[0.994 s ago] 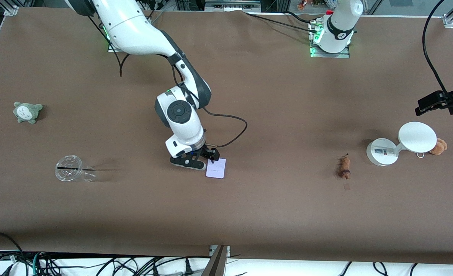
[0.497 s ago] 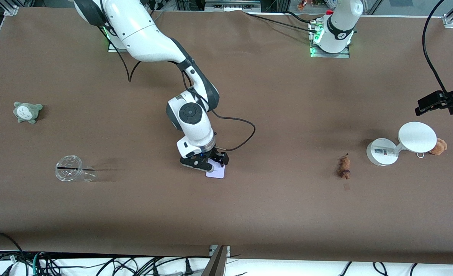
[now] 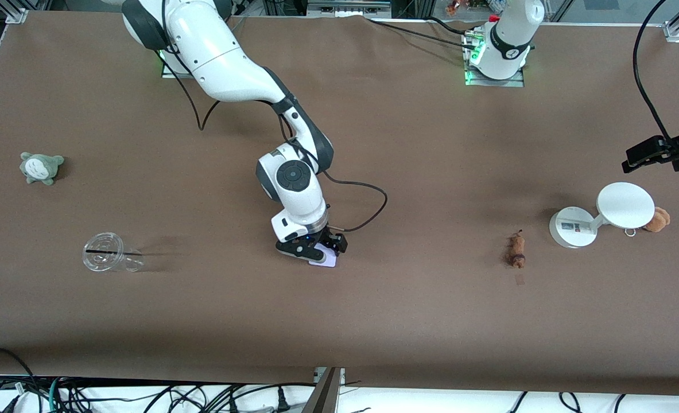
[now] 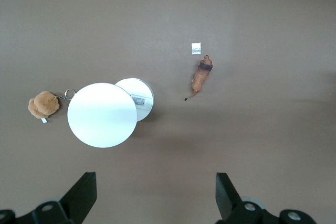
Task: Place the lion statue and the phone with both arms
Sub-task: 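Lower the right gripper and grasp the white phone, then lift and carry the phone with the right gripper toward the glass beaker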
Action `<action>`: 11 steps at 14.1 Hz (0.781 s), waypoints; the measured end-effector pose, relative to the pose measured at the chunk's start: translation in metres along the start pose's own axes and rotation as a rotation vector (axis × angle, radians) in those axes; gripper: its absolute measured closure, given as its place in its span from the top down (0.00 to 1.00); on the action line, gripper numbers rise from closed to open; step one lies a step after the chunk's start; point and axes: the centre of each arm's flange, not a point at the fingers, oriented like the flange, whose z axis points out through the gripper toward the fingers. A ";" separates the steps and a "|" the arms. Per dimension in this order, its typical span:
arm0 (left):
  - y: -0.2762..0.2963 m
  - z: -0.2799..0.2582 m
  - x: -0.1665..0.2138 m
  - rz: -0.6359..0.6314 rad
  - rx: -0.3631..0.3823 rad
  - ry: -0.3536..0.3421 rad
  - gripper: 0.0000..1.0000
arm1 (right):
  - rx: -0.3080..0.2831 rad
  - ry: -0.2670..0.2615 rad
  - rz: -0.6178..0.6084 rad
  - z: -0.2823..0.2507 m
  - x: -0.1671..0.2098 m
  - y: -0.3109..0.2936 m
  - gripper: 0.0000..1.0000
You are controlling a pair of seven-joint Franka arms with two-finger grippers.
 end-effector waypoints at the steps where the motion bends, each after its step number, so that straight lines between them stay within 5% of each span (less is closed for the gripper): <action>1: 0.000 0.000 0.000 0.000 0.000 0.000 1.00 | 0.000 0.001 -0.002 0.001 0.000 -0.001 1.00; 11: 0.000 0.000 0.000 0.000 0.000 0.000 1.00 | -0.031 0.022 -0.067 0.015 -0.014 -0.004 1.00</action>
